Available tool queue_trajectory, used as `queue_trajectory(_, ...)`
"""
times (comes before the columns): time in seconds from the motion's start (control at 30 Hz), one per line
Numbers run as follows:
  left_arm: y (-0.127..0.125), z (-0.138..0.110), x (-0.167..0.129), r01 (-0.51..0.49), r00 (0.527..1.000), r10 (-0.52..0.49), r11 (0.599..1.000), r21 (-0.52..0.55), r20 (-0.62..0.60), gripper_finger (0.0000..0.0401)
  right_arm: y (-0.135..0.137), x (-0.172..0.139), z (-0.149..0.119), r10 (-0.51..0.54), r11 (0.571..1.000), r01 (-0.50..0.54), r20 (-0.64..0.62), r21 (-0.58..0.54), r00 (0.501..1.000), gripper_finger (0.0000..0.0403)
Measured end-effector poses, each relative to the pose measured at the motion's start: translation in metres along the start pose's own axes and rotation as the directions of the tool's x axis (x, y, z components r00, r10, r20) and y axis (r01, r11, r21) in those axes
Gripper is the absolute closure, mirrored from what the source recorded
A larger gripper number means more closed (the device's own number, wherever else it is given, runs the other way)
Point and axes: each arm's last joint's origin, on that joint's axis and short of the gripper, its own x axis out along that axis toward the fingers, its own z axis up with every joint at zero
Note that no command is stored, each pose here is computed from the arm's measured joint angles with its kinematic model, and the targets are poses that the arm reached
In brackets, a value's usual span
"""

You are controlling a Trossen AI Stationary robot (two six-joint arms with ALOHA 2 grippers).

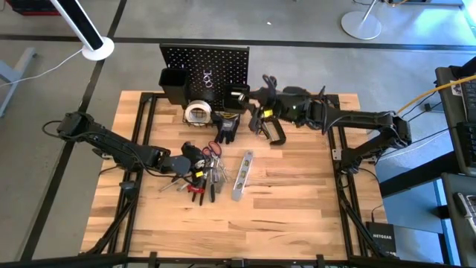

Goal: Hang tools onto peg board
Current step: Put the socket into the right black bin on the pegboard

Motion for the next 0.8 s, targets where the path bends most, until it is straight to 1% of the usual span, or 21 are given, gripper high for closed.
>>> queue_trajectory(0.13,0.002,0.001,0.001,-0.008,1.0,0.008,1.0,-0.002,0.001,0.0187,-0.014,0.007,-0.006,-0.033,0.999,0.033,-0.02,0.014,0.999,0.029)
queue_trajectory(0.3,0.003,0.001,0.001,-0.012,1.0,0.012,1.0,-0.004,0.001,0.0187,-0.026,0.025,-0.025,-0.068,0.997,0.072,-0.092,0.031,0.993,0.029)
queue_trajectory(0.57,0.003,0.001,0.001,-0.014,1.0,0.014,1.0,-0.001,-0.004,0.0187,-0.026,0.043,-0.048,-0.061,0.998,0.066,-0.173,0.021,0.983,0.029)
queue_trajectory(0.67,0.003,0.001,0.001,-0.014,1.0,0.014,1.0,-0.001,-0.004,0.0187,-0.026,0.045,-0.053,-0.086,0.996,0.089,-0.201,0.01,0.976,0.029)
queue_trajectory(0.8,0.003,0.001,0.001,-0.013,1.0,0.013,1.0,-0.002,-0.004,0.0187,-0.025,0.046,-0.055,-0.088,0.996,0.091,-0.219,0.004,0.972,0.0285)
